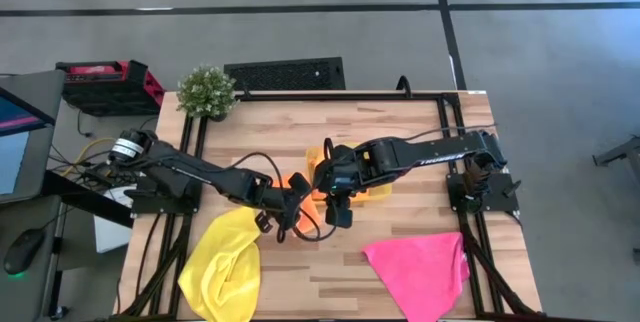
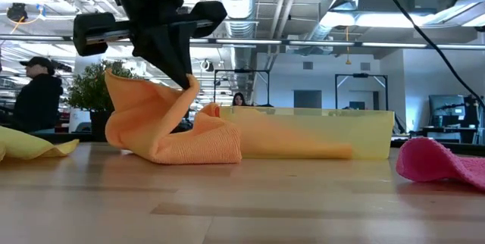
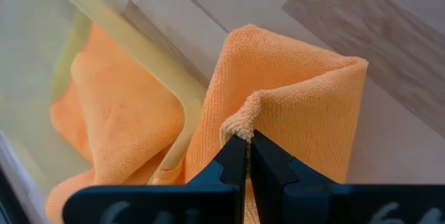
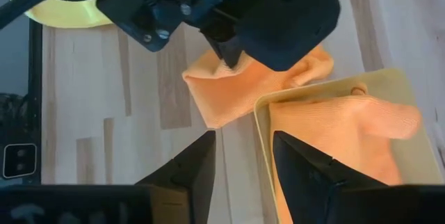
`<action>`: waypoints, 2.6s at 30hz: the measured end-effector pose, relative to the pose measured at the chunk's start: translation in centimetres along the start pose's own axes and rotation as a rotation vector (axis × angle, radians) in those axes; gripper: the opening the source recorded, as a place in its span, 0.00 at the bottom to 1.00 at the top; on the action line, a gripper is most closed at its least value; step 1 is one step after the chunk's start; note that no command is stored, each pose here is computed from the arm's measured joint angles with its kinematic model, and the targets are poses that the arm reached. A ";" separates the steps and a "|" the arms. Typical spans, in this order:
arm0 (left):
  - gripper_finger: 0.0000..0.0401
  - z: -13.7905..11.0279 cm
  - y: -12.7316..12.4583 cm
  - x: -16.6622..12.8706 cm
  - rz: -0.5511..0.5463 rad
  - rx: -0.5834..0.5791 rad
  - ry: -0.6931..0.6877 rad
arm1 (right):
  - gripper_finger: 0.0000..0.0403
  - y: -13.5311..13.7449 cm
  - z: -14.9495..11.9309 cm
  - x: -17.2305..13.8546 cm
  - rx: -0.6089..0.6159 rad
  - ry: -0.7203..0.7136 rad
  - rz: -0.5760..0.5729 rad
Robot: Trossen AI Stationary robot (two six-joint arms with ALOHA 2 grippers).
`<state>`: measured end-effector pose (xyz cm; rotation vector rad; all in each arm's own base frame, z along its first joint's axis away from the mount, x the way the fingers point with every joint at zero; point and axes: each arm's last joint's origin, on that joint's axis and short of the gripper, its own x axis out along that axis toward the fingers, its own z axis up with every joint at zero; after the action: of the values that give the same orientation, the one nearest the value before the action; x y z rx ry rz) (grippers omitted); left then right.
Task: Fold microfiber towels
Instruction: Fold the orange microfiber towel
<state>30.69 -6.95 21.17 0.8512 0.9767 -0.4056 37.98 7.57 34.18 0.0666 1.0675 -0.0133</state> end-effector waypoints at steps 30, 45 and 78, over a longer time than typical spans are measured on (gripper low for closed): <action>0.30 -1.3 1.2 -6.6 0.112 -0.434 0.026 | 0.40 -0.1 0.0 0.1 -0.083 0.005 -0.006; 0.30 -5.4 -1.4 -18.0 0.153 -0.980 -0.224 | 0.39 -0.7 2.3 5.1 -0.265 -0.403 0.006; 0.30 -6.7 -2.8 -18.9 0.180 -1.055 -0.142 | 0.39 -0.2 1.7 21.2 -0.267 -0.409 -0.057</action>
<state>15.31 -4.70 34.13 -0.0560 0.8153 0.2184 49.74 7.75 16.39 -0.2016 0.6547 0.0619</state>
